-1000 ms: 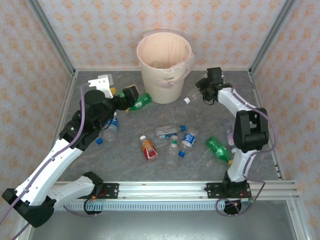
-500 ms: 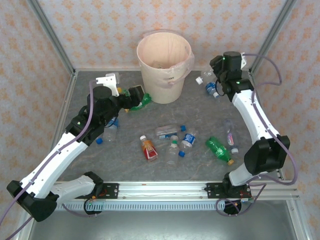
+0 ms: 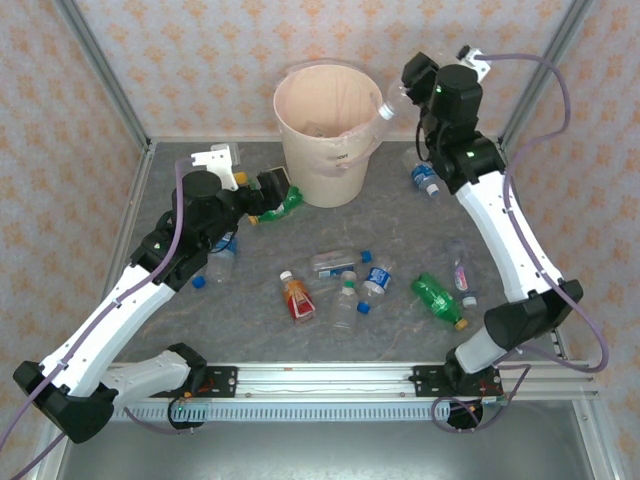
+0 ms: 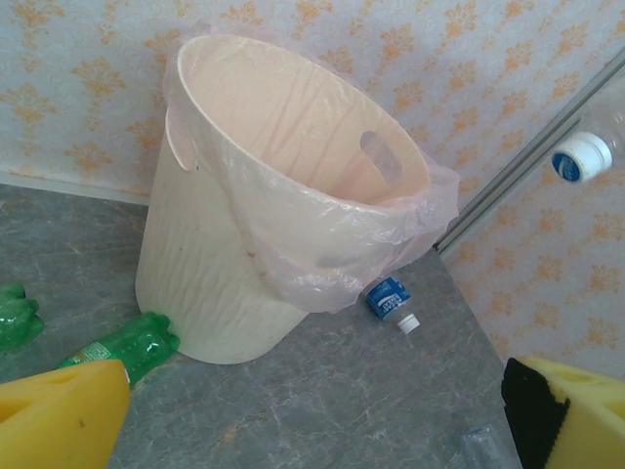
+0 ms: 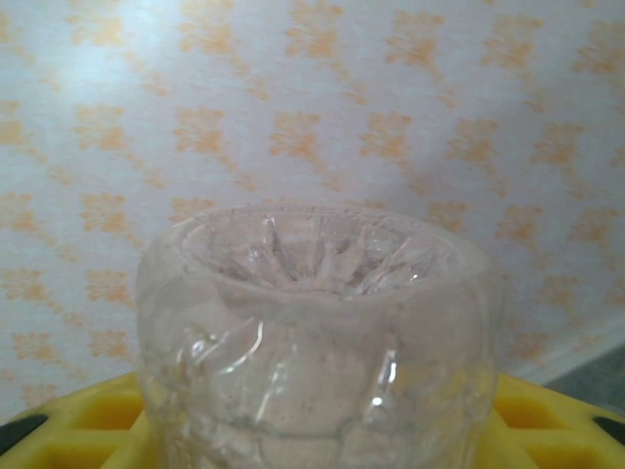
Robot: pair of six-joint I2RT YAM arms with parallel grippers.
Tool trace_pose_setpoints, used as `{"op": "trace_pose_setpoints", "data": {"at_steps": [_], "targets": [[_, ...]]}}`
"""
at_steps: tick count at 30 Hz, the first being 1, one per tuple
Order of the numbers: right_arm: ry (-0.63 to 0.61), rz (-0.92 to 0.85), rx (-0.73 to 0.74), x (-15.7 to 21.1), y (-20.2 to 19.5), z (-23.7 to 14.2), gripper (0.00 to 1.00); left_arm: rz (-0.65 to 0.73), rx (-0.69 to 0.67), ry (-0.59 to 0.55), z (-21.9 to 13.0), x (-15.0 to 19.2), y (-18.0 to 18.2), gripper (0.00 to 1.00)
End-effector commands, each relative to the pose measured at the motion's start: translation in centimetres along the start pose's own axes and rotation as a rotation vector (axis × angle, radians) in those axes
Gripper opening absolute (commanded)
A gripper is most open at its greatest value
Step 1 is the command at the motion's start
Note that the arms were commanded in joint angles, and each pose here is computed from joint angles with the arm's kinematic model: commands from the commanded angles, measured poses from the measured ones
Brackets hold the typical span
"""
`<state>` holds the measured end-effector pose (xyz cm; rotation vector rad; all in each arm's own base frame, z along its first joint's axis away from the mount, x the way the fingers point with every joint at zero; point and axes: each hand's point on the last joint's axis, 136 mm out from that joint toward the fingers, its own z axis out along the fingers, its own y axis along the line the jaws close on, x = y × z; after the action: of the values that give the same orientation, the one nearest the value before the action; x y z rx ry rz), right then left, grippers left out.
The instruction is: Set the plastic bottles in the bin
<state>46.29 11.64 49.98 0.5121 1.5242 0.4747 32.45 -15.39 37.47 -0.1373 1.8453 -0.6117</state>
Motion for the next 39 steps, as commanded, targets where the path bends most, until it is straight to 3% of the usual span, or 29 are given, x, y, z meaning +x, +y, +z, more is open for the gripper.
{"op": "trace_pose_setpoints", "data": {"at_steps": [1,13,21,27,39], "targets": [[-0.046,-0.105,-0.037,0.3,3.1,1.0,0.54,-0.028,0.048,-0.054,-1.6,-1.9,-1.2,0.99],[0.036,-0.307,-0.092,7.9,8.9,4.4,0.54,-0.041,0.008,-0.085,-4.0,-1.8,0.3,0.99],[0.064,-0.339,-0.097,9.5,9.6,4.9,0.55,-0.034,0.006,-0.099,-4.3,-1.9,0.5,0.99],[0.063,-0.344,-0.086,9.0,9.4,4.5,0.84,-0.028,0.008,-0.089,-3.7,-1.8,0.3,0.99],[0.045,-0.36,-0.006,7.6,7.5,3.1,0.93,-0.007,0.051,-0.04,-2.1,-1.0,-0.8,0.99]]}}
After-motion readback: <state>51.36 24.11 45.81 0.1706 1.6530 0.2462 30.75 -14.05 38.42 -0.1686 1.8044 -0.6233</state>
